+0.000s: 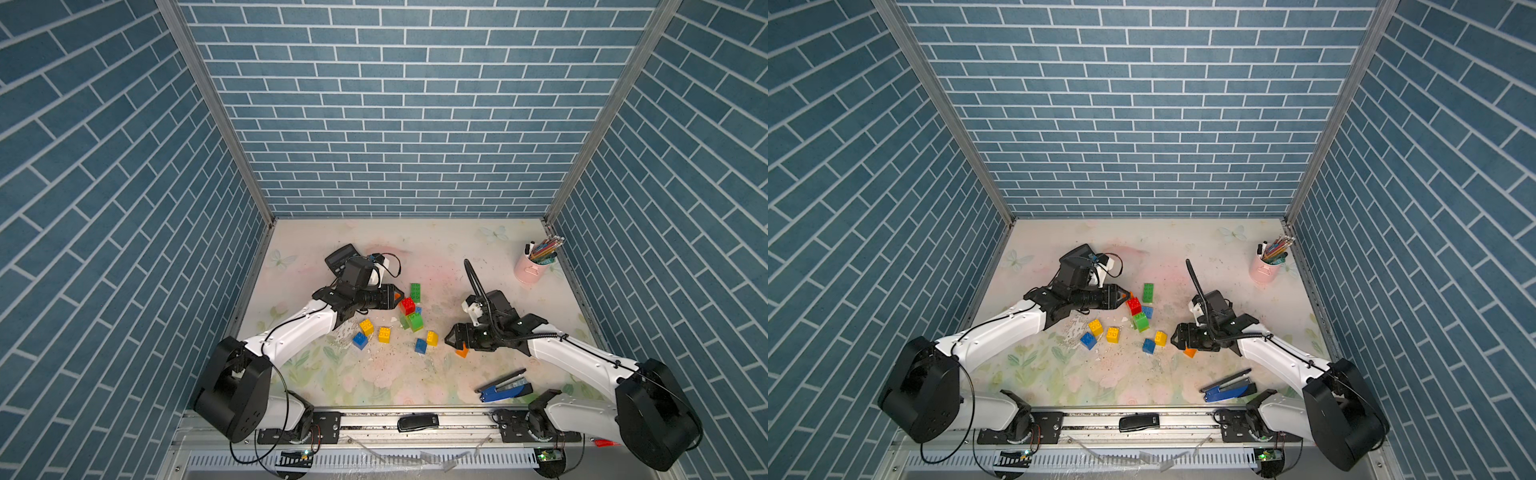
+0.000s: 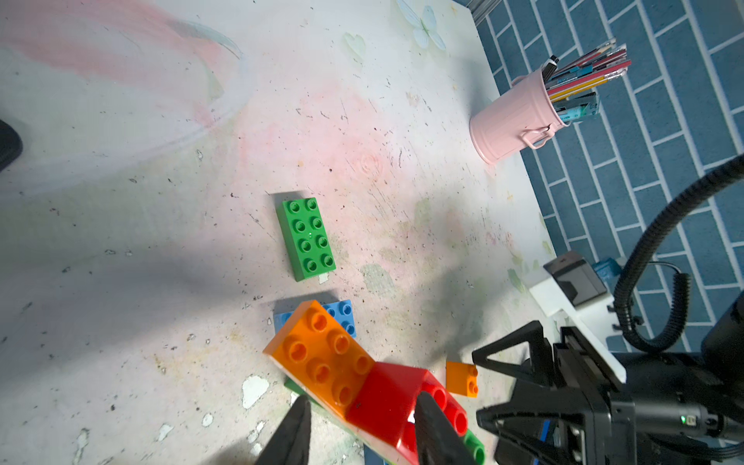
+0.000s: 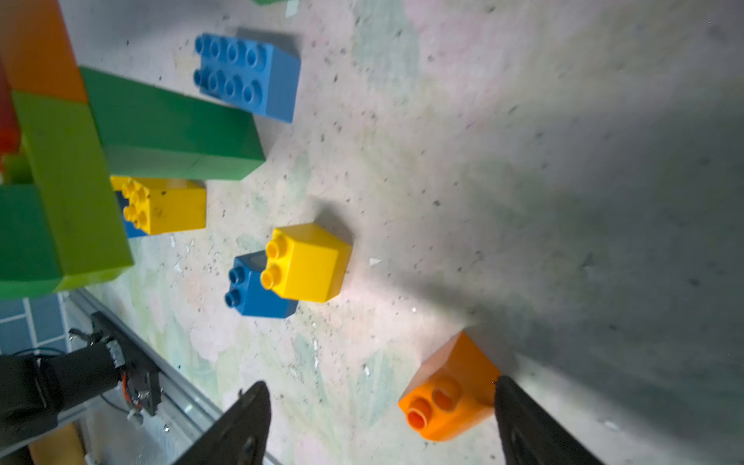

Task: Assemble a fork with lego
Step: Pick up the lego brick from the center of the board, then adjust the lego brick at the center of the board.

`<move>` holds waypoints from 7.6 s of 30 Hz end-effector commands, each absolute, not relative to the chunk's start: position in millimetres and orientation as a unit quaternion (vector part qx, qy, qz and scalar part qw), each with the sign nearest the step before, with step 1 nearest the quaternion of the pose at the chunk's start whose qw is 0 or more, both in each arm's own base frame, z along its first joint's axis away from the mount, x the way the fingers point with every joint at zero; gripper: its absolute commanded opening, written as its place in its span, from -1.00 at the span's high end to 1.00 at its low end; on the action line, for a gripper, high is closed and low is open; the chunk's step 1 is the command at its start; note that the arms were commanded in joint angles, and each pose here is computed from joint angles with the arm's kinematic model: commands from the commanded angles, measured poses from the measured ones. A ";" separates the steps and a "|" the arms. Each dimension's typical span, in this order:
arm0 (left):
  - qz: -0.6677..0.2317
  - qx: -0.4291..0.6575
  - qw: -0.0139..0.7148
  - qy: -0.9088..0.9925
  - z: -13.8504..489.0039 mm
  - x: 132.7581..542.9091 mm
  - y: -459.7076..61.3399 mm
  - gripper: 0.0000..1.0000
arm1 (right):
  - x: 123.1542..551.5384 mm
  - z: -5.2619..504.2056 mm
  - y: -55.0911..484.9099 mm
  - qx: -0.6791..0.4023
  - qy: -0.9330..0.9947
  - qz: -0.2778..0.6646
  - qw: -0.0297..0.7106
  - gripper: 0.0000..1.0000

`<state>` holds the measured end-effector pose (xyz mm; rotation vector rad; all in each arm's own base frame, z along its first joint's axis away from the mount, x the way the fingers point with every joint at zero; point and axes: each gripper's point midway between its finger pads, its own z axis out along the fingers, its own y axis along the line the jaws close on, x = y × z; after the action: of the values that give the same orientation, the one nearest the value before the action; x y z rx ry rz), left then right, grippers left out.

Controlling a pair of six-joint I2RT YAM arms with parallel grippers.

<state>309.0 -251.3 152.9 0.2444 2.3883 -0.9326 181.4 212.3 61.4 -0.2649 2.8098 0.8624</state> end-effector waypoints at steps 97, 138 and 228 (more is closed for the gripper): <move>-0.329 -0.057 0.318 0.887 148.7 332.6 -141.4 0.07 | 201.3 89.2 318.5 -0.313 0.903 0.055 0.289 1.00; -0.301 0.041 0.193 0.933 91.6 295.3 -213.0 0.02 | 304.5 112.9 293.9 -0.158 0.910 0.192 0.331 1.00; -0.311 0.159 0.273 0.896 149.7 287.6 -276.9 0.35 | 257.8 191.4 279.2 -0.312 0.809 0.296 0.401 1.00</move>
<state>285.1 -277.3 151.4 0.4202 2.4091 -0.8427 257.9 271.6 178.3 -0.7268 2.1459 0.7392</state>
